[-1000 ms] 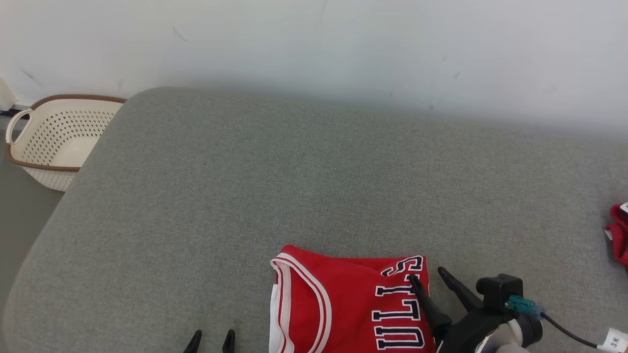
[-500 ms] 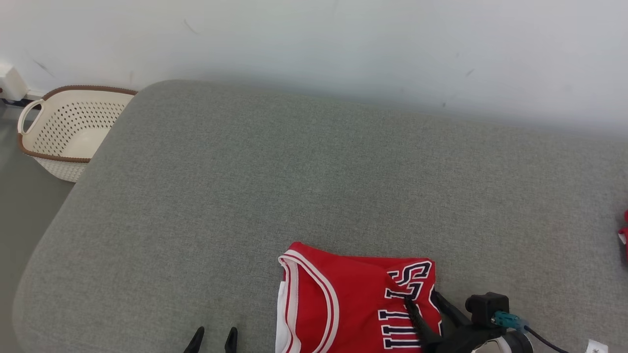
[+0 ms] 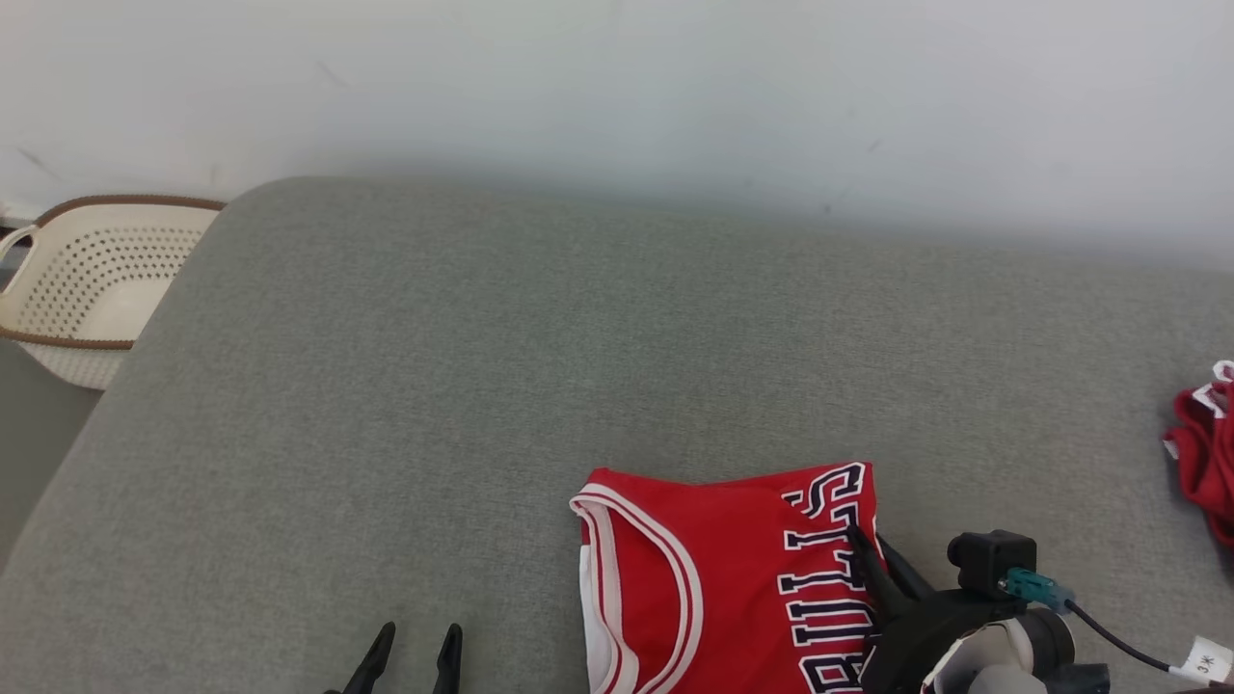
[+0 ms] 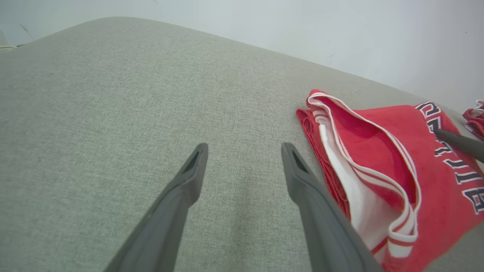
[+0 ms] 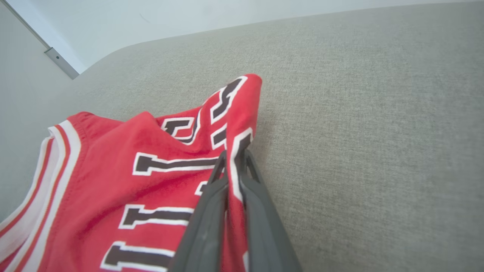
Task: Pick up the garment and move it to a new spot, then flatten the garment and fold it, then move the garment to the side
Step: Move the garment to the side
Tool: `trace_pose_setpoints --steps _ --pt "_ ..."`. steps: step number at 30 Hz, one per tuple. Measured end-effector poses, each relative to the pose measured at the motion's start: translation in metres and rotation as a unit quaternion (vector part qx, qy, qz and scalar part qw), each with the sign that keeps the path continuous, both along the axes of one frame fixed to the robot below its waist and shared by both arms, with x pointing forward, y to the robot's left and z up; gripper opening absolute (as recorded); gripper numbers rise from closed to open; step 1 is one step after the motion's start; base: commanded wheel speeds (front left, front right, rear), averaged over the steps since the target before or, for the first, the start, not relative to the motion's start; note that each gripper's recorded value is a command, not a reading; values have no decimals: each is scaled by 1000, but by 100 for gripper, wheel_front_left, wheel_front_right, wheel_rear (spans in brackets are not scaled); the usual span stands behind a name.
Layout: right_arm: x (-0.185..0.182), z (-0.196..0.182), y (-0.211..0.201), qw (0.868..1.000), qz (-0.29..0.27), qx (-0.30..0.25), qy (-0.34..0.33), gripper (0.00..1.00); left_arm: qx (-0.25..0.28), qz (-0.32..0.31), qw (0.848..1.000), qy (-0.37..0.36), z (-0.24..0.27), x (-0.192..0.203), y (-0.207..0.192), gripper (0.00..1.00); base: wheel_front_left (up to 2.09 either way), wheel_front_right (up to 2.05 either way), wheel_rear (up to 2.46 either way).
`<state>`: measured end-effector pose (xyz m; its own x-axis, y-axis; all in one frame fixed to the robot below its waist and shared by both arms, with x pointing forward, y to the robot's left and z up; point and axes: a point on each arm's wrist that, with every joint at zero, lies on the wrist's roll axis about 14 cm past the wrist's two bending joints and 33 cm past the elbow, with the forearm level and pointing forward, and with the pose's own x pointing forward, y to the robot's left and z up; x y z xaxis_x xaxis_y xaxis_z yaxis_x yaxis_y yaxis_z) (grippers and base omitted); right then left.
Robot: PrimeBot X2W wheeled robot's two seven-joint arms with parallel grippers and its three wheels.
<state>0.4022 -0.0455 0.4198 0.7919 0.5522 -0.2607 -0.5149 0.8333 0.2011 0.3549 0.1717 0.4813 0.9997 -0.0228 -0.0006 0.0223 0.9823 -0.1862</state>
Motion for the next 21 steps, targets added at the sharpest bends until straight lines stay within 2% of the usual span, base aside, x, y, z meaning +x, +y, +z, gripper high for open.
trace_pose_setpoints --steps 6,10,21 --pt "6 16 -39 998 -63 0 -28 0 9 -30 999 -12 7 10 -19 100 0 0 0" --pt "2 25 -74 992 -114 -3 -45 0 13 -72 997 -31 19 24 -46 100 0 0 0" --pt "-34 23 -147 974 -221 -9 -43 0 9 -171 983 -63 38 50 -121 100 0 0 0"
